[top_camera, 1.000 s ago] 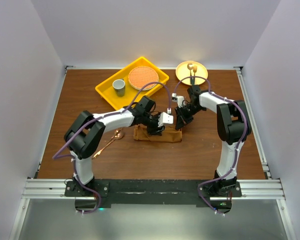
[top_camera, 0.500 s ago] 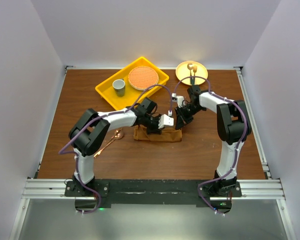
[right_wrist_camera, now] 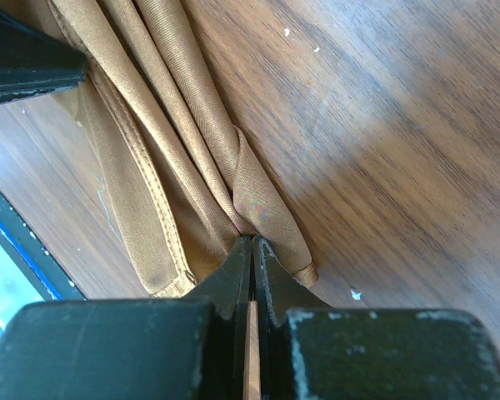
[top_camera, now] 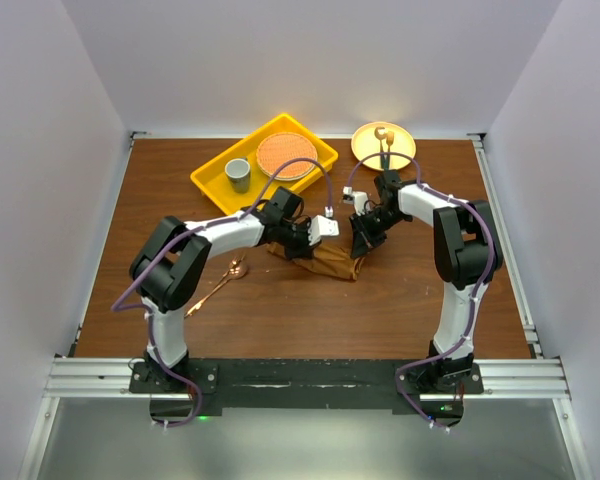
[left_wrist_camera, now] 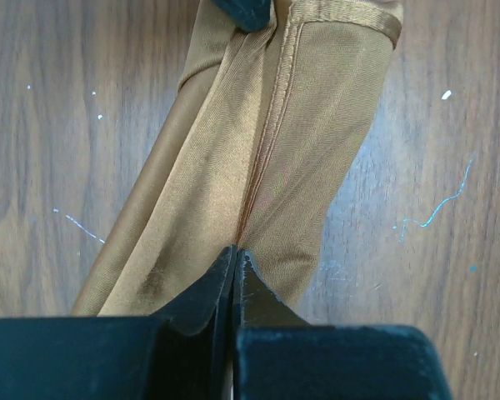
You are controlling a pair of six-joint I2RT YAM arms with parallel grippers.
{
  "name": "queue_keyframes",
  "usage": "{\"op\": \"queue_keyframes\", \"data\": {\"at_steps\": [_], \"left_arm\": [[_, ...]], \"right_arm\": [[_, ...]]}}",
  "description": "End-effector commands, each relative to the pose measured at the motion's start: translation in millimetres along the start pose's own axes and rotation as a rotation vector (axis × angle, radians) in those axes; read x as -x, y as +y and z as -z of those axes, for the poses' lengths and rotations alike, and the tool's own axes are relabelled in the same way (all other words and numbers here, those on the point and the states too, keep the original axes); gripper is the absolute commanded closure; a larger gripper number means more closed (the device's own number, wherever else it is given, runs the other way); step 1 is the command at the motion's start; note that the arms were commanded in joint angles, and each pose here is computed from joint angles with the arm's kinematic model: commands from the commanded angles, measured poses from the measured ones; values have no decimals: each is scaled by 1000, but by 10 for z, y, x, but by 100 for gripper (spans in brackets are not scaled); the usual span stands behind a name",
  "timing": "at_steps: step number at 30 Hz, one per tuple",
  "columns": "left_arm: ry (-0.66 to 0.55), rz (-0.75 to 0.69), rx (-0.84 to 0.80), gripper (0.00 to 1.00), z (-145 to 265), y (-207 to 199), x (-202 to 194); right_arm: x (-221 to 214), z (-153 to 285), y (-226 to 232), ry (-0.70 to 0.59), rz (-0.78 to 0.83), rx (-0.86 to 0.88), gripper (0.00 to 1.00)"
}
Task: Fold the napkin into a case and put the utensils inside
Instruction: Smooth out the smaller rectangle-folded napkin at the center of the board.
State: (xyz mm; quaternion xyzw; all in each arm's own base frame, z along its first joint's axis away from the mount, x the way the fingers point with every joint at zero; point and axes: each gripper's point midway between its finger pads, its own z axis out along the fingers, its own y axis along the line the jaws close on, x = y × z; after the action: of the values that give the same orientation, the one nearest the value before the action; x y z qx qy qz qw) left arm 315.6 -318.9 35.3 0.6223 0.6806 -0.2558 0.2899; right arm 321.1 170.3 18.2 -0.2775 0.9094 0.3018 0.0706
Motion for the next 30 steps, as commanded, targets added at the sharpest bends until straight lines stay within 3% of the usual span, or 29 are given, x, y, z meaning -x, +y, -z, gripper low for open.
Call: {"op": "queue_keyframes", "data": {"at_steps": [1,2,3,7,16,23,30], "left_arm": [[-6,45,22,86,-35,37,-21],[-28,44,33,81,-9,59,44],[-43,39,33,69,5,52,88],[-137,-12,44,56,142,20,316],[-180,-96,20,56,184,77,576],[-106,-124,-42,69,-21,3,352],[-67,-137,-48,69,-116,15,239]], "right_arm": [[-27,-47,-147,20,38,-47,100],[-11,-34,-136,14,41,-46,100],[-11,-29,-133,14,41,-46,100],[-24,-37,-144,20,44,-52,100],[-65,-54,-154,25,44,-55,100],[-67,-65,-165,29,38,-57,100],[-68,-67,-169,31,41,-56,100]]}}
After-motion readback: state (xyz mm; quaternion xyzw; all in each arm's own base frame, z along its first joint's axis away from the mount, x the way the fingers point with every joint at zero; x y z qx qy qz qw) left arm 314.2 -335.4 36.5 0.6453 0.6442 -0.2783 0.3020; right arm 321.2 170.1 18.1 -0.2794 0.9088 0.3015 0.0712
